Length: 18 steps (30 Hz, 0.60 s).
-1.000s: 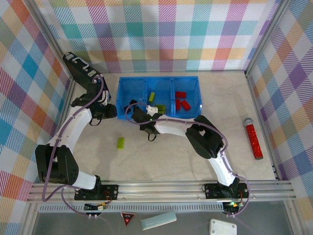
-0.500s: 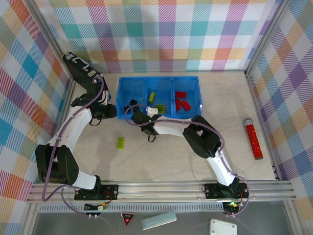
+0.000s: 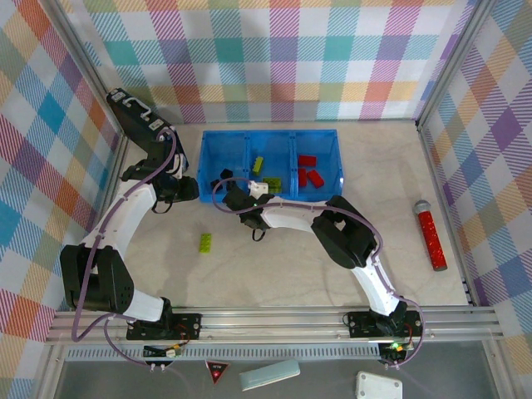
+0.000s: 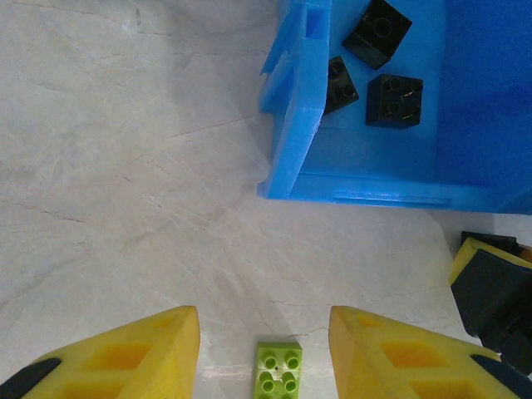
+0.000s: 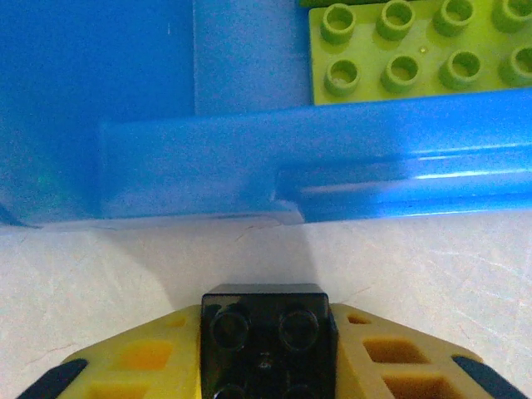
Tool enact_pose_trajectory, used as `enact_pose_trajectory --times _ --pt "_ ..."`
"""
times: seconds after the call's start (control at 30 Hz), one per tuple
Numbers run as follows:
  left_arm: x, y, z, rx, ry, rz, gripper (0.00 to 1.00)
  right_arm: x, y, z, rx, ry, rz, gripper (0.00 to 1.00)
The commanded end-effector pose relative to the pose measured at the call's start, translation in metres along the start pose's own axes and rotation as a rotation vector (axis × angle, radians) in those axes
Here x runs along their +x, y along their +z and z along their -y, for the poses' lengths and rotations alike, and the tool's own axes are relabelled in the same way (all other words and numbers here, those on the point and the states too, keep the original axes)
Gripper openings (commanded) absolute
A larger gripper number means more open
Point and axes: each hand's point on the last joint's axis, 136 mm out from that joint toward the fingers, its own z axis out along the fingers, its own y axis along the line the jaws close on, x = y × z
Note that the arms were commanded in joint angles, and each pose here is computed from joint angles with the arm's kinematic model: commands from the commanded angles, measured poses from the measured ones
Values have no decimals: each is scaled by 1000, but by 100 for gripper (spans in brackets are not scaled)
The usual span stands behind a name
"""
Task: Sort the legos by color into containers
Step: Pick up the lego from the center of the table.
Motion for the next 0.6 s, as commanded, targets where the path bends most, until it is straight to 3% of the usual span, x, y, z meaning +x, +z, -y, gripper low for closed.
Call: enact_pose_trajectory --times 0.0,0.33,0.57 --pt "-4 0 -3 3 -2 10 45 -4 -22 -1 -16 -17 7 34" --pt "-4 -1 -3 4 -2 13 45 14 -51 -29 -96 -65 -20 35" --pt "-5 -3 -2 8 -1 17 45 -5 -67 -55 -161 -78 14 35"
